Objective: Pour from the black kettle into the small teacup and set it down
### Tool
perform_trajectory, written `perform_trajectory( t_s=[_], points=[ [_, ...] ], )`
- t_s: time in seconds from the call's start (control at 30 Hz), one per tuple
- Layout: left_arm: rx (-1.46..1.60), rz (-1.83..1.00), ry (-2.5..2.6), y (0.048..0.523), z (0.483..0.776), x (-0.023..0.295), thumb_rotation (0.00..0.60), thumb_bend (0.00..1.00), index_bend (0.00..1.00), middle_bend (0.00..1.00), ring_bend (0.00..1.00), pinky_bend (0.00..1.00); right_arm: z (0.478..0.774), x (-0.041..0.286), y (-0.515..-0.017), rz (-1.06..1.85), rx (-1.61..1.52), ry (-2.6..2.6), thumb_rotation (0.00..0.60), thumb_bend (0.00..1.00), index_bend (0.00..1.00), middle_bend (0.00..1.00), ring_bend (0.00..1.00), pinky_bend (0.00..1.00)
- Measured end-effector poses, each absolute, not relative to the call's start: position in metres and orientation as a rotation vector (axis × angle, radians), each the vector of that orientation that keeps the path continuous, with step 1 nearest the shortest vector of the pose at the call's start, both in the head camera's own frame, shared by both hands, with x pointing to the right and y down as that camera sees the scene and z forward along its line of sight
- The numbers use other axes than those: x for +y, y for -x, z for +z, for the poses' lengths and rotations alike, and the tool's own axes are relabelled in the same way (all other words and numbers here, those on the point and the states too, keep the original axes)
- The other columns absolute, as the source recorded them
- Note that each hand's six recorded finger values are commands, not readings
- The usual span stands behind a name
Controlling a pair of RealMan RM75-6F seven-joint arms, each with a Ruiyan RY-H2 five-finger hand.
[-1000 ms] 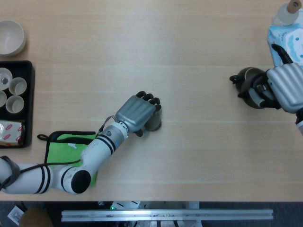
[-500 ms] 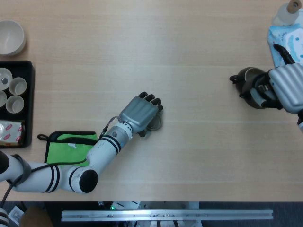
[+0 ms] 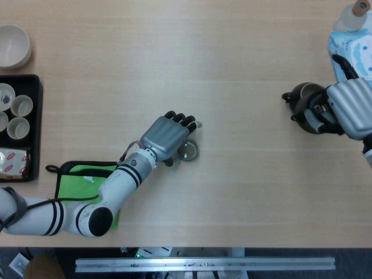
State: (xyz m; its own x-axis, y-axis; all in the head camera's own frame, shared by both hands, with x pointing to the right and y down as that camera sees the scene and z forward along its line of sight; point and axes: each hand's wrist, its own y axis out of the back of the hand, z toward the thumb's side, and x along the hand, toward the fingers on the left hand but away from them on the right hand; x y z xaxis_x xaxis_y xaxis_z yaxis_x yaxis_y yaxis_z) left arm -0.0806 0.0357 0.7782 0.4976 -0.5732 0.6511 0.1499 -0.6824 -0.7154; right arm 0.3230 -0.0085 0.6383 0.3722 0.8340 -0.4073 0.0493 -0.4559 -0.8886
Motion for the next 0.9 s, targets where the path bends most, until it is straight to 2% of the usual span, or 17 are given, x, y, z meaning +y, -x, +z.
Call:
perform_trajectory(
  t_s=[0.23, 0.57, 0.77, 0.9],
  points=[
    [0.433, -1.256, 1.943, 0.11, 0.76, 0.018, 0.6, 0.28, 0.1, 0.1, 0.11, 0.13, 0.636, -0.008, -0.314, 1.141, -0.759, 1.803, 0.536, 0.38, 1.0, 0.93, 0.85, 0.0],
    [0.713, -1.353, 1.827, 0.204, 0.72, -0.014, 0.6, 0.28, 0.1, 0.1, 0.11, 0.13, 0.64, -0.009, -0.296, 1.113, -0.736, 1.831, 0.546, 0.38, 1.0, 0.93, 0.85, 0.0],
    [0.887, -1.389, 1.771, 0.255, 0.698, -0.017, 0.6, 0.28, 0.1, 0.1, 0.11, 0.13, 0.644, -0.009, -0.28, 1.093, -0.716, 1.85, 0.557, 0.38, 1.0, 0.93, 0.85, 0.0],
    [0.947, -1.375, 1.751, 0.269, 0.689, -0.013, 0.6, 0.28, 0.11, 0.1, 0.11, 0.13, 0.646, -0.008, -0.268, 1.076, -0.701, 1.862, 0.572, 0.38, 1.0, 0.93, 0.85, 0.0]
  ],
)
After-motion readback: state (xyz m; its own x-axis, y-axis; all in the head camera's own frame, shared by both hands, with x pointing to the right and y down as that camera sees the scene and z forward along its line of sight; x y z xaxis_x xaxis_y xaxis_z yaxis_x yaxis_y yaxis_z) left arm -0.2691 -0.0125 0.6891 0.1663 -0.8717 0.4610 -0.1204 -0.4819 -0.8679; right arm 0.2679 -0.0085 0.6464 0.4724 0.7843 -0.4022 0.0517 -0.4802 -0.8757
